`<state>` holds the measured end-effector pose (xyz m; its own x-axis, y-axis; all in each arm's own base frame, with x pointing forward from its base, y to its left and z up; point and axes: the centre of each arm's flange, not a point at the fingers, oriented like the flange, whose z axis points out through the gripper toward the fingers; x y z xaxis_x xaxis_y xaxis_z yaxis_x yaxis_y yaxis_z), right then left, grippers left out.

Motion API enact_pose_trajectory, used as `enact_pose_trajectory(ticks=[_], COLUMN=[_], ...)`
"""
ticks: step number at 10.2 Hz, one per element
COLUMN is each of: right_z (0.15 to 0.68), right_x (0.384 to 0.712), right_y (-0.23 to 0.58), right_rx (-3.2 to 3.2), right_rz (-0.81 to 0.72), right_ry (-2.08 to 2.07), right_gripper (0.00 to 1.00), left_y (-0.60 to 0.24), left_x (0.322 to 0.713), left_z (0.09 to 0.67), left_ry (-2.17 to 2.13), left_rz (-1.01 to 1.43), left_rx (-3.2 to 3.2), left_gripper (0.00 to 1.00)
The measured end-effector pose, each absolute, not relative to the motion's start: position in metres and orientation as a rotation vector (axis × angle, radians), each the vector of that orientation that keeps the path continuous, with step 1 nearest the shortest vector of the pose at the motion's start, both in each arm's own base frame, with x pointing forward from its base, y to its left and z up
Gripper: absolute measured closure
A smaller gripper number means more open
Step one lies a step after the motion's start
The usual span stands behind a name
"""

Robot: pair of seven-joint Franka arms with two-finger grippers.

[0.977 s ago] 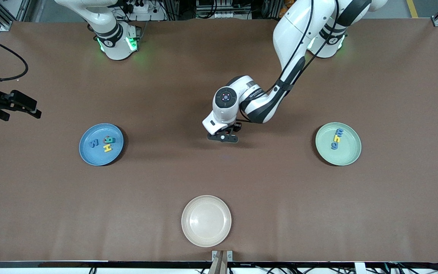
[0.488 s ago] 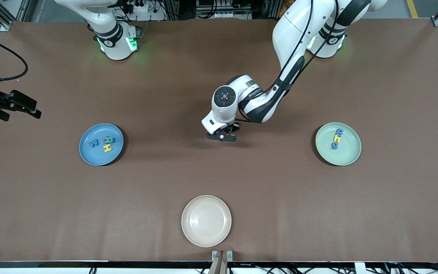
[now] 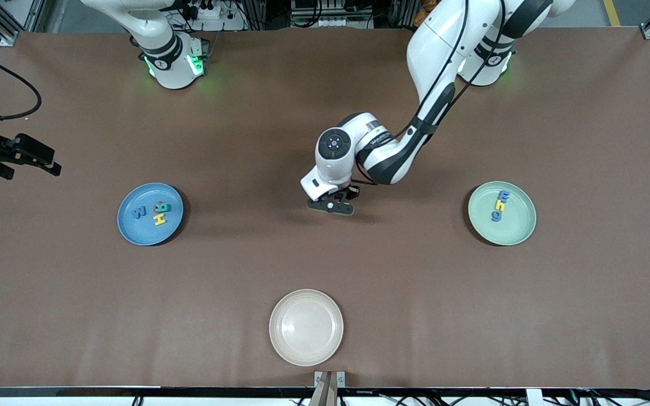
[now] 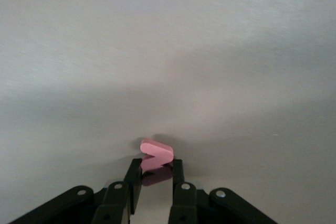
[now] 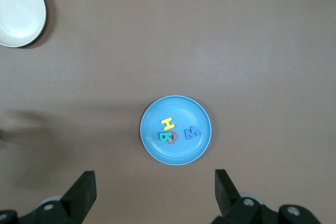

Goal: Sort uppercase to blue plate, lowercase to green plate
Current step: 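Carry the pink 3 to the green plate and release it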

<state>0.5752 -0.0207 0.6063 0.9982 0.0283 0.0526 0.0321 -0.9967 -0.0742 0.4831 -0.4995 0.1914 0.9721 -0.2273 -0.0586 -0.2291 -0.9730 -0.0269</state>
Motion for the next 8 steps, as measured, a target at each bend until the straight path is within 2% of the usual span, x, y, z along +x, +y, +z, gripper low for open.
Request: enact_pose_trajectory(ticks=[5,8], right_z=[0.606,0.606], right_x=[0.575,0.575], right_y=[-0.021,-0.021], right_rx=[-3.065,-3.064], right_rz=[-0.079,-0.078], right_ry=[-0.047,-0.046], right_gripper=[0.0,0.0], left_y=[-0.336,-0.222], left_x=[0.558,0.57], left_z=[0.244,0.255], left_ry=[0.585,0.761], left_rz=[0.29,0.359], left_rx=[-2.959,-2.896], left_gripper=[0.73,0.73])
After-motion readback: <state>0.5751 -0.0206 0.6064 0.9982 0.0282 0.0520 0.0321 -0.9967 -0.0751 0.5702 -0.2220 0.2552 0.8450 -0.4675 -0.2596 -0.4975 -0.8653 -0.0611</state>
